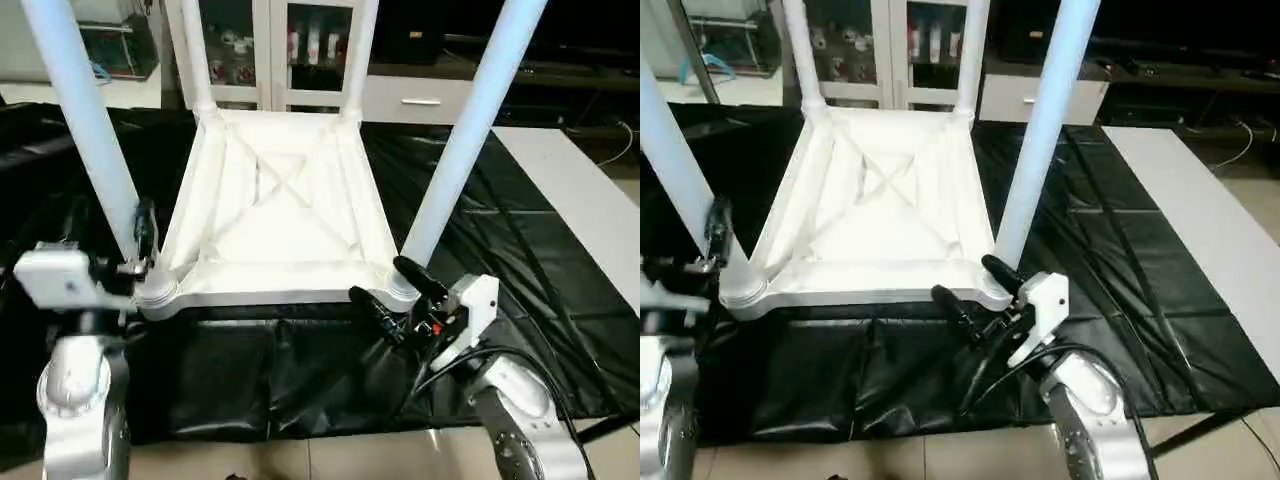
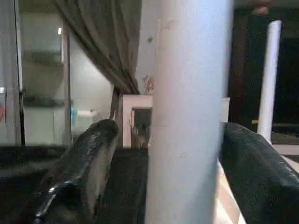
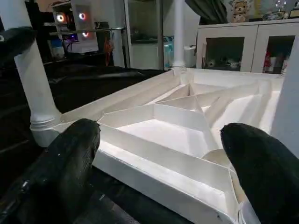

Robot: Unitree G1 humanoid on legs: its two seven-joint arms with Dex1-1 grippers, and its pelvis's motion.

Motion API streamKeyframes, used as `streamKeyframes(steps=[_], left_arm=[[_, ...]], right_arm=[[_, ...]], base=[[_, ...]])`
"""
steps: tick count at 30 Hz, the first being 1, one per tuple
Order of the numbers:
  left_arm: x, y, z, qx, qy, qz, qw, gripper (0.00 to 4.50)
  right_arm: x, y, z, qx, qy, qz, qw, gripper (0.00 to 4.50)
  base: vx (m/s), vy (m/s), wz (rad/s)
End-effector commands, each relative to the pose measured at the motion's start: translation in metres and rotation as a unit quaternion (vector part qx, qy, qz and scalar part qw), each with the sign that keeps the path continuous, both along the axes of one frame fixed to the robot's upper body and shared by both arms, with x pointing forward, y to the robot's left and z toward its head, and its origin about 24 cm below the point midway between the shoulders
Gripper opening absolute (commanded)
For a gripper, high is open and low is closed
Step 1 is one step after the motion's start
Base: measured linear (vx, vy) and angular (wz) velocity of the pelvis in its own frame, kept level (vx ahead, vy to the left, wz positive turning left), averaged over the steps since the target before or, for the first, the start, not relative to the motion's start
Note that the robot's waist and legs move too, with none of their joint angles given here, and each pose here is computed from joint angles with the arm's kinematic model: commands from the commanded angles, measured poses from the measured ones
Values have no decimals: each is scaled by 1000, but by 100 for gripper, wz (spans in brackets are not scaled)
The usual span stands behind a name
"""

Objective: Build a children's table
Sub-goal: Flip table

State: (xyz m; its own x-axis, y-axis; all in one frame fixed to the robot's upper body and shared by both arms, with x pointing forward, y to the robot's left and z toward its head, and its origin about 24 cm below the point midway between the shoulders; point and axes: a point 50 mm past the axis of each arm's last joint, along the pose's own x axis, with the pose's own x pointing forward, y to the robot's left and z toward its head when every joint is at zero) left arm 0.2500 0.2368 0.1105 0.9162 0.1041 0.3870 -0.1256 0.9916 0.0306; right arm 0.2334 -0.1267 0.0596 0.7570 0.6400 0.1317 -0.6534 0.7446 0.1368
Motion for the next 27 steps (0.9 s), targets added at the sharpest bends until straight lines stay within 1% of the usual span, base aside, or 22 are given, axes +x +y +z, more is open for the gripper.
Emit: streamKeyframes(steps=[1,4,6,7,8,9,10,11,13,14,17,18,19,22,23,24,26,27], left_arm=[[5,5,3,-15,8,9,1000,411],[12,5,13,-25,10,-9,1000,440],[14,4,17,-36,7,-17,999,446],[15,3,19,-45,8,-24,999,425],[17,0,19,-70,16,-40,997,406],[18,-3,17,-96,28,-49,994,406],[18,-3,17,-96,28,-49,994,409],[19,-6,15,-125,44,-62,989,406],[20,-9,14,-149,55,-78,984,374],[20,-10,14,-163,53,-79,982,365],[19,-8,14,-187,49,-73,978,365],[19,-6,13,-199,49,-67,976,347],[19,-4,13,-214,50,-64,974,320],[17,-3,13,-240,57,-67,967,327],[17,-4,13,-247,59,-70,965,298],[17,-4,14,-249,59,-71,964,285],[17,-4,14,-257,60,-70,962,291],[17,-5,14,-270,58,-72,958,291]], right_arm=[[0,1,0,-1,4,1,1000,450],[-1,2,0,2,8,4,1000,450],[-2,2,0,2,8,4,1000,450],[-2,2,0,1,9,4,1000,450],[-2,2,-1,1,10,3,1000,450],[-2,1,-1,0,12,0,1000,450],[-2,1,-1,0,12,0,1000,450],[-1,1,-2,-1,17,-7,1000,450],[1,1,-3,3,25,-15,1000,450],[2,1,-4,8,32,-16,999,450],[3,2,-6,18,45,-13,999,450],[2,2,-5,24,47,-7,999,450],[1,3,-4,29,49,4,998,450],[-5,7,-3,35,51,42,997,450],[-7,8,-3,33,51,54,997,450],[-7,8,-3,33,51,57,997,450],[-7,7,-3,27,51,53,997,450],[-5,5,-4,20,49,43,998,450]], base=[[0,0,0],[0,0,0],[0,0,0],[0,0,0],[0,0,0],[0,0,0],[0,0,0],[0,0,0],[0,0,0],[0,0,0],[0,0,0],[0,0,0],[0,0,0],[0,0,0],[0,0,0],[0,0,0],[0,0,0],[0,0,0]])
